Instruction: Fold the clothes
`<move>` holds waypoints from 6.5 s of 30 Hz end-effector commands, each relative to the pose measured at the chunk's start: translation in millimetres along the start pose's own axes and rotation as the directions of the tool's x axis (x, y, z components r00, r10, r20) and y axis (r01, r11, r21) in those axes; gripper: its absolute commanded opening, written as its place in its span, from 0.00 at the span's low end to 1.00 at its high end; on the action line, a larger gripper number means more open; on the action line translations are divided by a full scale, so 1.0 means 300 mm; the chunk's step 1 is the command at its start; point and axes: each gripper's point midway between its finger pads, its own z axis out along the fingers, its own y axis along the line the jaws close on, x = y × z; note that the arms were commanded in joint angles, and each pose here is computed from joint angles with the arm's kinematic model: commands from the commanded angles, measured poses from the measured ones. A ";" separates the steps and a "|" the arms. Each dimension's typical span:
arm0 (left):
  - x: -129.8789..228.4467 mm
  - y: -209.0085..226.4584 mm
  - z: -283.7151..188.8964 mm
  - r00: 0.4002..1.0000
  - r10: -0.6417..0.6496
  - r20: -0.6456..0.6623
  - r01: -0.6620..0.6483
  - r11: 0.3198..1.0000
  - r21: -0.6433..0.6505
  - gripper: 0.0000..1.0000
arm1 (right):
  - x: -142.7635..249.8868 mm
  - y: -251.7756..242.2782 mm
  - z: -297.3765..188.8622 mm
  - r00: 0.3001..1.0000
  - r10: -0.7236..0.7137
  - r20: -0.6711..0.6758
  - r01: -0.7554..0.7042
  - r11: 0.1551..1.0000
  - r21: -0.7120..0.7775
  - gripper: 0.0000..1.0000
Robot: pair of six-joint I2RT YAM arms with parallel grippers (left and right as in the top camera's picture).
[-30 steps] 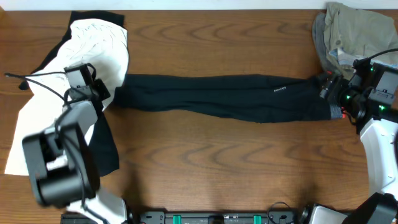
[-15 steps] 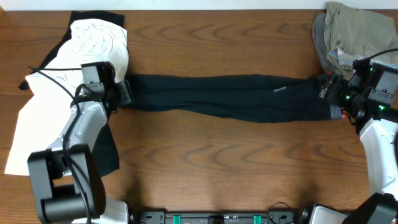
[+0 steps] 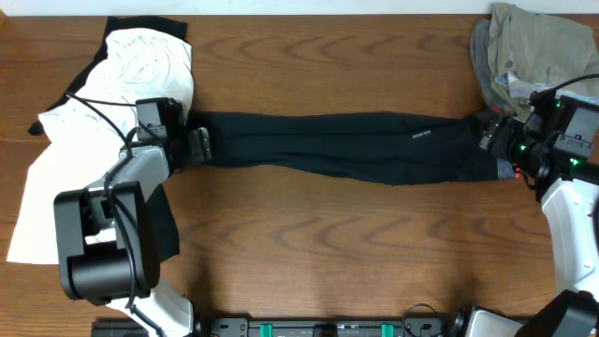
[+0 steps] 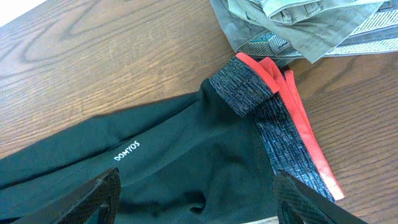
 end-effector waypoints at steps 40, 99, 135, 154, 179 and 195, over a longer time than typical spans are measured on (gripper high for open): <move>-0.082 0.024 -0.243 0.997 -0.058 -0.060 0.059 0.998 0.021 0.10 | 0.005 0.014 -0.004 1.000 -0.011 -0.010 0.011 1.000 -0.009 0.75; 0.143 -0.966 -0.234 0.923 0.385 -0.023 -0.341 0.840 0.422 0.10 | 0.039 0.029 0.007 0.999 -0.021 -0.039 0.021 1.000 -0.015 0.76; 0.156 -1.134 -0.252 0.908 0.408 0.098 -0.402 0.777 0.485 0.98 | 0.045 0.026 0.015 0.999 -0.019 -0.048 0.018 1.000 -0.014 0.75; -0.036 -0.884 -0.425 0.941 0.322 0.102 -0.335 0.853 0.399 0.98 | 0.114 -0.018 0.264 0.983 -0.088 -0.163 0.079 0.995 -0.058 0.86; -0.013 -0.638 -0.414 0.945 0.327 -0.023 -0.318 0.931 0.178 0.98 | 0.101 -0.026 0.455 0.987 0.032 -0.155 -0.049 0.993 -0.104 0.84; -0.012 -0.623 -0.410 0.940 0.340 -0.028 -0.332 0.930 0.155 0.98 | 0.310 -0.072 0.482 0.893 0.222 -0.391 -0.260 0.964 -0.048 0.63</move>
